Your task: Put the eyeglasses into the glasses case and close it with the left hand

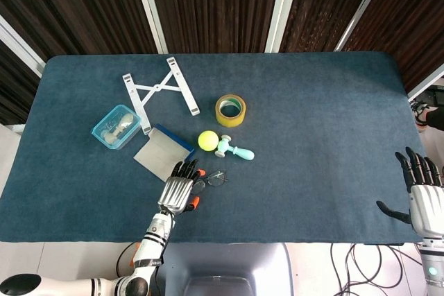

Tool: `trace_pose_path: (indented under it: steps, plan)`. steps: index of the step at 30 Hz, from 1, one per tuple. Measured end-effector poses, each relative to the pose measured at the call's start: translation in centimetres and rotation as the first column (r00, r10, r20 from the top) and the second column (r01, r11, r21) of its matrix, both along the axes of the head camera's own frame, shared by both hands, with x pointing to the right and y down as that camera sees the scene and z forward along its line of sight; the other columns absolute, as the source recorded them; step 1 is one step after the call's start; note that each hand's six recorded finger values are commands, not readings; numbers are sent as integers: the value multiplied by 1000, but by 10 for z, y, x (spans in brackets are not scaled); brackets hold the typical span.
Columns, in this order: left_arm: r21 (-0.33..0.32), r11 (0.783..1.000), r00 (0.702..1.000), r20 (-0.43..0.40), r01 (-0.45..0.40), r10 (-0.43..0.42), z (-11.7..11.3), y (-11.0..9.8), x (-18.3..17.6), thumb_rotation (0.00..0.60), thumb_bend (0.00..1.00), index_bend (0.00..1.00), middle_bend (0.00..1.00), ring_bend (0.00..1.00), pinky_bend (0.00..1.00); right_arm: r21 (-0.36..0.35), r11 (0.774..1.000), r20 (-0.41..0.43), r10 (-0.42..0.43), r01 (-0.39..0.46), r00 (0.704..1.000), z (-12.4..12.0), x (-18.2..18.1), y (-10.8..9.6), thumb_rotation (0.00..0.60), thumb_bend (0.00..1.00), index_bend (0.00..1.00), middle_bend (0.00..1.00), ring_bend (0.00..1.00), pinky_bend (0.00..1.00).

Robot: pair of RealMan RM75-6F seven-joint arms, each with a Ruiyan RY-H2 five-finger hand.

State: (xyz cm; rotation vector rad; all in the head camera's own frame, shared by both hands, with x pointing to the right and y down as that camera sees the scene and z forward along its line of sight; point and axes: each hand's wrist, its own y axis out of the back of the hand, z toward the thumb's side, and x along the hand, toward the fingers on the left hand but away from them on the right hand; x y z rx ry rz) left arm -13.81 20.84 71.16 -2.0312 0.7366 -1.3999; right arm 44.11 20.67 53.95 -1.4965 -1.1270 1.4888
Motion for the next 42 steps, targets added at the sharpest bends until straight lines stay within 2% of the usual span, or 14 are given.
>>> trace_pose_path:
  steps: [12, 24, 37, 42]
  plan:
    - [8, 1000, 999, 35, 8, -8, 19, -7, 8, 600, 308, 141, 0, 0, 43, -9, 1000, 7, -3, 3, 1000, -1, 1, 1, 600, 104, 0, 0, 0, 0]
    - [-7, 1000, 999, 49, -1, 1, 26, -6, 11, 600, 309, 142, 0, 0, 46, -9, 1000, 6, 0, 0, 1000, -1, 3, 1, 600, 103, 0, 0, 0, 0]
    - [81, 997, 988, 153, 18, -30, 32, -23, -12, 600, 314, 170, 0, 0, 69, -11, 1000, 6, -5, 5, 1000, -2, 2, 2, 600, 103, 0, 0, 0, 0]
    - [66, 997, 992, 120, 33, -41, 29, -22, -13, 600, 330, 213, 0, 0, 77, -11, 1000, 7, -5, 5, 1000, -2, 2, 3, 600, 103, 0, 0, 0, 0]
